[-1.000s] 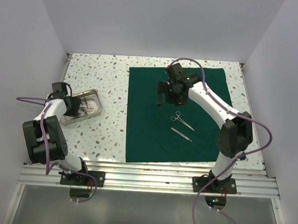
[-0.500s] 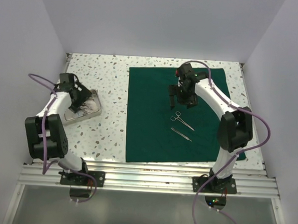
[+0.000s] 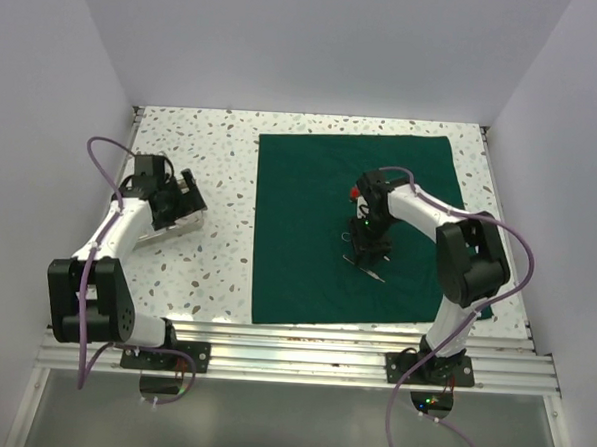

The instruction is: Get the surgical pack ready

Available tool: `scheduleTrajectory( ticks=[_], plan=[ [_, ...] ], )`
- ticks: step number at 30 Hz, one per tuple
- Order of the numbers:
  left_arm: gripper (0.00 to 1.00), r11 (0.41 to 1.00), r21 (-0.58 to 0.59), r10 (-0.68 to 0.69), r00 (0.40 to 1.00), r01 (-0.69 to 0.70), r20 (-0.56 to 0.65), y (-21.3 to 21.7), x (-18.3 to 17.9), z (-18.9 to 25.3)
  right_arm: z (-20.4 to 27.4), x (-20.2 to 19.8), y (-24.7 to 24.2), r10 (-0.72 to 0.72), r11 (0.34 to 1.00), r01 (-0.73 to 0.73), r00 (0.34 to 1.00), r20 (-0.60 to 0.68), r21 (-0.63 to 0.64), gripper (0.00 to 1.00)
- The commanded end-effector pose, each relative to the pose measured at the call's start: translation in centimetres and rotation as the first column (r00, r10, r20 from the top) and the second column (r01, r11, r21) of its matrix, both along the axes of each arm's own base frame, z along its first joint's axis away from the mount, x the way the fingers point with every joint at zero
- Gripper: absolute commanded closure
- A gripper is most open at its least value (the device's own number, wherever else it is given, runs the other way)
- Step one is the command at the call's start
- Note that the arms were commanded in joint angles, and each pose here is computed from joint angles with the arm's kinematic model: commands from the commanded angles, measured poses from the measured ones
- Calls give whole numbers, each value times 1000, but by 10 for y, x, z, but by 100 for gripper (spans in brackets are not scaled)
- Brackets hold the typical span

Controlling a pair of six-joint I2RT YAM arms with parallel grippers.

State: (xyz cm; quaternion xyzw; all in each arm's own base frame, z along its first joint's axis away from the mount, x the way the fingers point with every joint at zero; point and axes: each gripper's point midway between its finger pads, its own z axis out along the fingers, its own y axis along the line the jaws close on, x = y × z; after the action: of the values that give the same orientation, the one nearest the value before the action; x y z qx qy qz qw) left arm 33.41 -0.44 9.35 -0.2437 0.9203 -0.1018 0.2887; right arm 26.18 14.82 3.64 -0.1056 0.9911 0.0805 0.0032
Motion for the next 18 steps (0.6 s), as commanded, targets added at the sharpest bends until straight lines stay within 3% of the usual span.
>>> scheduleTrajectory(
  ticks=[1,6,10,18],
  plan=[
    [1,987,137,-90,996,87,17,9,4,20,16,0,3,24,999,-28,996,83,46,52],
    [1,985,8,-172,985,172,6,-18,-6,8,7,-4,3,73,997,-75,992,104,13,53],
    [1,985,-58,-165,985,162,-51,-26,-15,-10,-1,-4,1,104,994,-100,988,115,-45,53],
    [1,992,16,-125,985,128,-118,-9,-14,-14,-4,-4,-15,108,986,-92,988,113,-139,52]
  ],
)
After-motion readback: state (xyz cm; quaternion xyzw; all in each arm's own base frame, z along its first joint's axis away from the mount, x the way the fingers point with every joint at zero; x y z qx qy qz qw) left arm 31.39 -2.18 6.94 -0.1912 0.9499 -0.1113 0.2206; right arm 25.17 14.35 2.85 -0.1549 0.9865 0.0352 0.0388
